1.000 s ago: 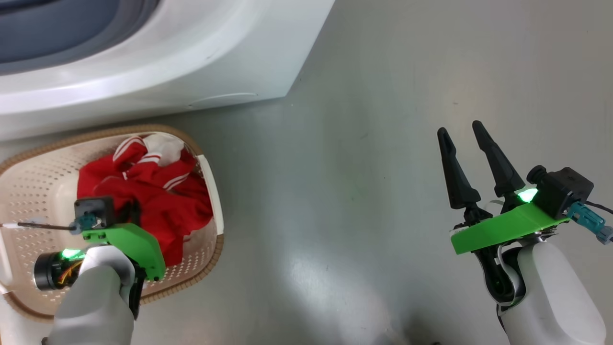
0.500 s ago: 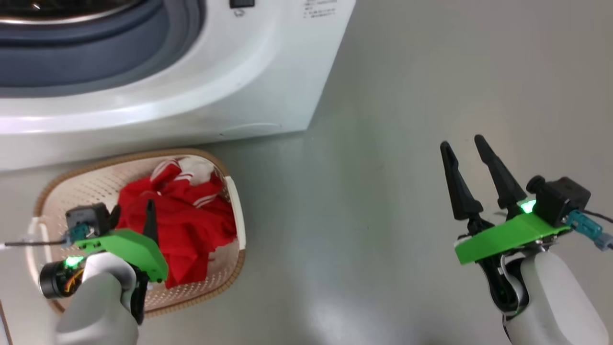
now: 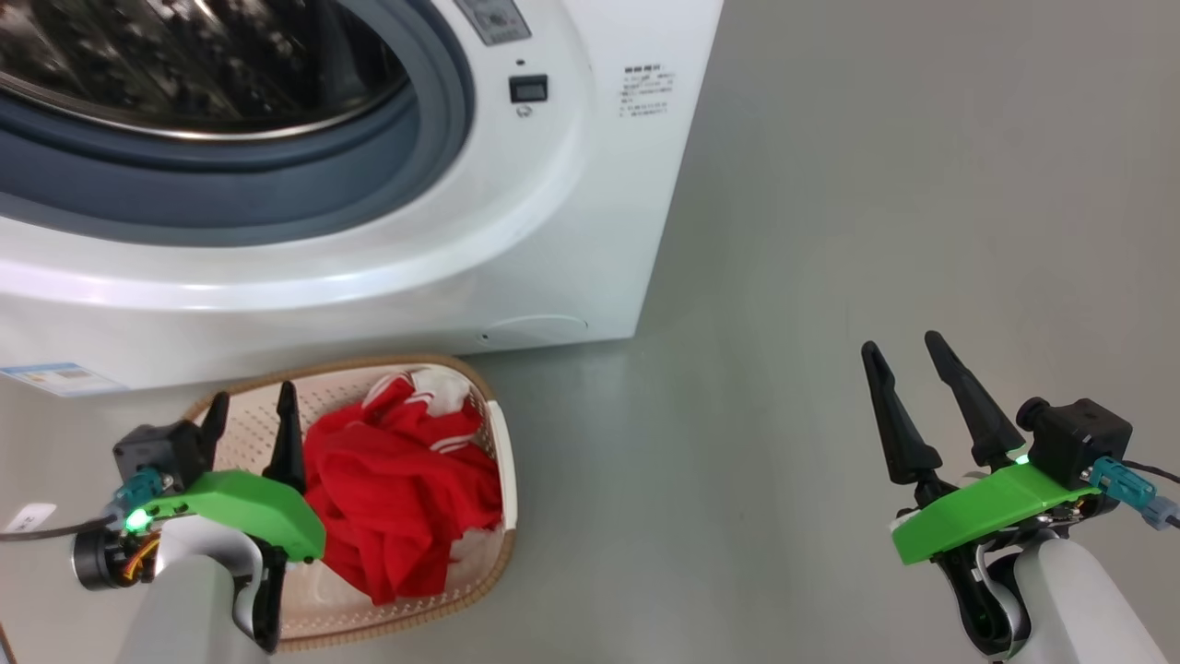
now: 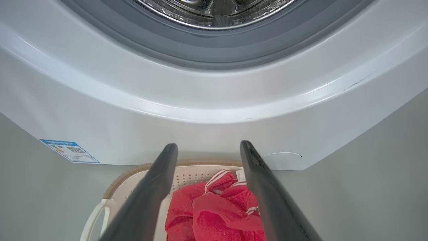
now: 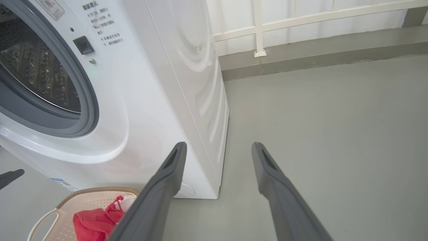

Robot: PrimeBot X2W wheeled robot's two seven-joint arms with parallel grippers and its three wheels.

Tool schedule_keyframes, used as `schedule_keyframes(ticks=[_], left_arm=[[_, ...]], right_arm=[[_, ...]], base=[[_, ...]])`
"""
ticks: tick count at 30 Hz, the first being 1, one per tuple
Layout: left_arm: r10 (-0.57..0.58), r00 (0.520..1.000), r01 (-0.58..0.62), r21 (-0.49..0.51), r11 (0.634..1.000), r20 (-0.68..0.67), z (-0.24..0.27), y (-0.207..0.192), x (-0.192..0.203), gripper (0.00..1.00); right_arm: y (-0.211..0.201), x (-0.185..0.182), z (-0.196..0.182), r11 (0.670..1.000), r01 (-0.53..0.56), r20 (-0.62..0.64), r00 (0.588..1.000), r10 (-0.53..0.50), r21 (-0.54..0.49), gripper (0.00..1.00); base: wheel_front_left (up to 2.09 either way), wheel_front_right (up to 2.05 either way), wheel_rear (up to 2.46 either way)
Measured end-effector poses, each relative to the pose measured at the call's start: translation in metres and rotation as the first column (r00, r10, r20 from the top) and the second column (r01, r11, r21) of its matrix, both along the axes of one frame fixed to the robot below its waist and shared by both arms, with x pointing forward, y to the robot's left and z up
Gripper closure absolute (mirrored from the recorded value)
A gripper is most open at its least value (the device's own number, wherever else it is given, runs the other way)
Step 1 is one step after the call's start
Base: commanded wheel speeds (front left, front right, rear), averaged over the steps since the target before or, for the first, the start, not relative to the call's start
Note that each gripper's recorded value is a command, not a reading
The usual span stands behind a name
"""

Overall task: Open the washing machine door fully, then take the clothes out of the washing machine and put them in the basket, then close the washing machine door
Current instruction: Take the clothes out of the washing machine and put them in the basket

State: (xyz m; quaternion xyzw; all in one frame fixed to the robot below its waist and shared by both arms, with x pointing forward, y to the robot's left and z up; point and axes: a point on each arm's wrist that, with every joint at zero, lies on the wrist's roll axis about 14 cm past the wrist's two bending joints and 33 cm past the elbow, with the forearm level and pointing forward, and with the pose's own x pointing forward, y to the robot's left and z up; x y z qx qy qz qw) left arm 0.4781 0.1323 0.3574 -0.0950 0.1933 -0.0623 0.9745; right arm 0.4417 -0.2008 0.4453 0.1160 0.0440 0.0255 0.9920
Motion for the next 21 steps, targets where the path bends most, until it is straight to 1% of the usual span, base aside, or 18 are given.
schedule_keyframes(ticks=[4,5,11,17,21], left_arm=[[0.014,0.995,-0.014,0.004,1.000,0.095,0.031,0.006,0.001,0.00],[0.014,0.995,-0.014,0.004,1.000,0.095,0.031,0.006,0.001,0.00],[0.009,0.979,-0.014,0.022,1.000,0.205,0.065,0.011,-0.009,0.00],[0.028,0.960,-0.037,0.024,0.999,0.280,0.089,0.019,-0.025,0.00],[0.034,0.949,-0.047,0.032,0.998,0.315,0.100,0.023,-0.037,0.00]], right_arm=[[0.002,-0.002,0.013,1.000,-0.011,0.030,0.999,0.011,-0.004,0.00],[0.002,-0.002,0.013,1.000,-0.011,0.030,0.999,0.011,-0.004,0.00],[0.004,-0.015,0.016,1.000,-0.016,0.032,0.999,0.016,-0.004,0.00],[0.002,-0.020,0.027,1.000,-0.011,0.060,0.998,0.011,-0.005,0.00],[-0.001,-0.030,0.025,1.000,-0.001,0.050,0.999,0.001,-0.004,0.00]], base=[[0.00,0.00,0.00],[0.00,0.00,0.00],[0.00,0.00,0.00],[0.00,0.00,0.00],[0.00,0.00,0.00]])
